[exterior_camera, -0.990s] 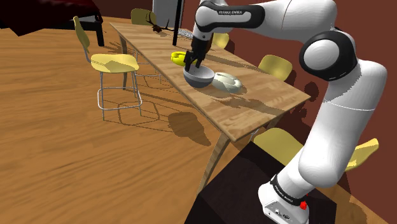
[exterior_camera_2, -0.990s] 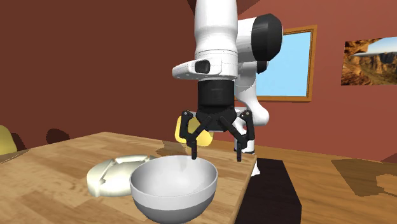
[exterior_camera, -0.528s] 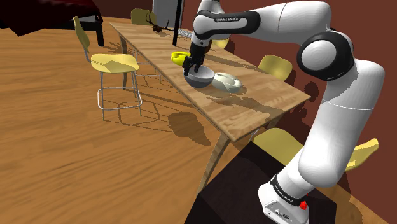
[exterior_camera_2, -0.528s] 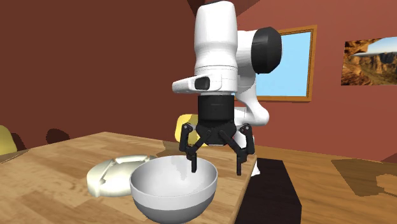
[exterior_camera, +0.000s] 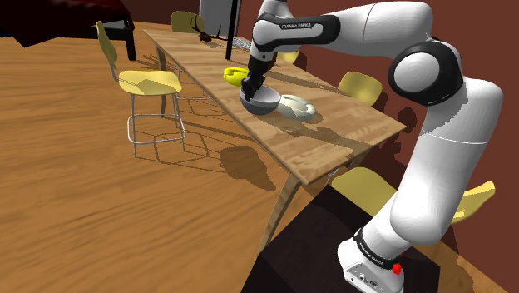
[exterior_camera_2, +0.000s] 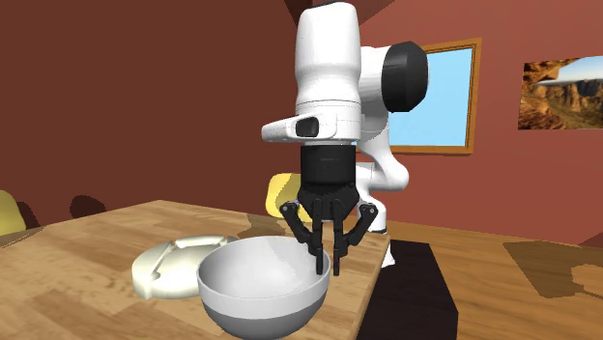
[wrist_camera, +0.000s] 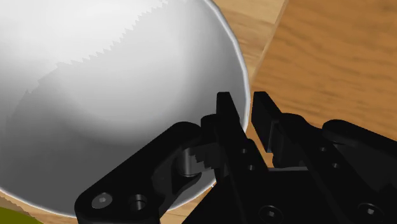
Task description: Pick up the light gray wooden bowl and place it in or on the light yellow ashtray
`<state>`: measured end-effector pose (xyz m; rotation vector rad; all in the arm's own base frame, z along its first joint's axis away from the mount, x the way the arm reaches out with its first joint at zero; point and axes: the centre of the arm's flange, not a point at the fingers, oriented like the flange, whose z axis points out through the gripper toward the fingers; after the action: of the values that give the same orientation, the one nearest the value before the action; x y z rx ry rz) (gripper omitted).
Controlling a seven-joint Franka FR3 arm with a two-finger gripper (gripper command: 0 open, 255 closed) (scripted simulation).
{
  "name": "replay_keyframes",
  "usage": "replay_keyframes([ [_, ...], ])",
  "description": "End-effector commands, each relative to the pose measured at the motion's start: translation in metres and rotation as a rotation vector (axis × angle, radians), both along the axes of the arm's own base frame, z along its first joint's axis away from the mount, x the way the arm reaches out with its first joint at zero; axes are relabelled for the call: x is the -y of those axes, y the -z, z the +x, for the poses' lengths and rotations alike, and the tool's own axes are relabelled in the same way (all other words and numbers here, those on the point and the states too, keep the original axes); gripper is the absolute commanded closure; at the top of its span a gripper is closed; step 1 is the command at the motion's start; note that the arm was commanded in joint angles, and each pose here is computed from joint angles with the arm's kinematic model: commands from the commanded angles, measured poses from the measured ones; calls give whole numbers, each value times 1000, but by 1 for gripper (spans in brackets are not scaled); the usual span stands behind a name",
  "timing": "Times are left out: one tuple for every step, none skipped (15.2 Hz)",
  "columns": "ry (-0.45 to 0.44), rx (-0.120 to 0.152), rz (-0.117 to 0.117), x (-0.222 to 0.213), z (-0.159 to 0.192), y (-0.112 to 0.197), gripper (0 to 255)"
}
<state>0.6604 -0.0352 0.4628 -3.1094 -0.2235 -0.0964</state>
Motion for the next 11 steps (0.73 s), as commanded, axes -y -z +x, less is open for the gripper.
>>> replay_keyframes([
  [0,0,0,0,0,0,255],
  [0,0,0,0,0,0,255],
  [0,0,0,0,0,0,255],
  [0,0,0,0,0,0,255],
  [0,0,0,0,0,0,255],
  [0,0,0,0,0,0,255],
  [0,0,0,0,0,0,255],
  [0,0,0,0,0,-5,255],
  [0,0,0,0,0,-11,255],
  [0,0,0,0,0,-16,255],
  [0,0,0,0,0,-21,255],
])
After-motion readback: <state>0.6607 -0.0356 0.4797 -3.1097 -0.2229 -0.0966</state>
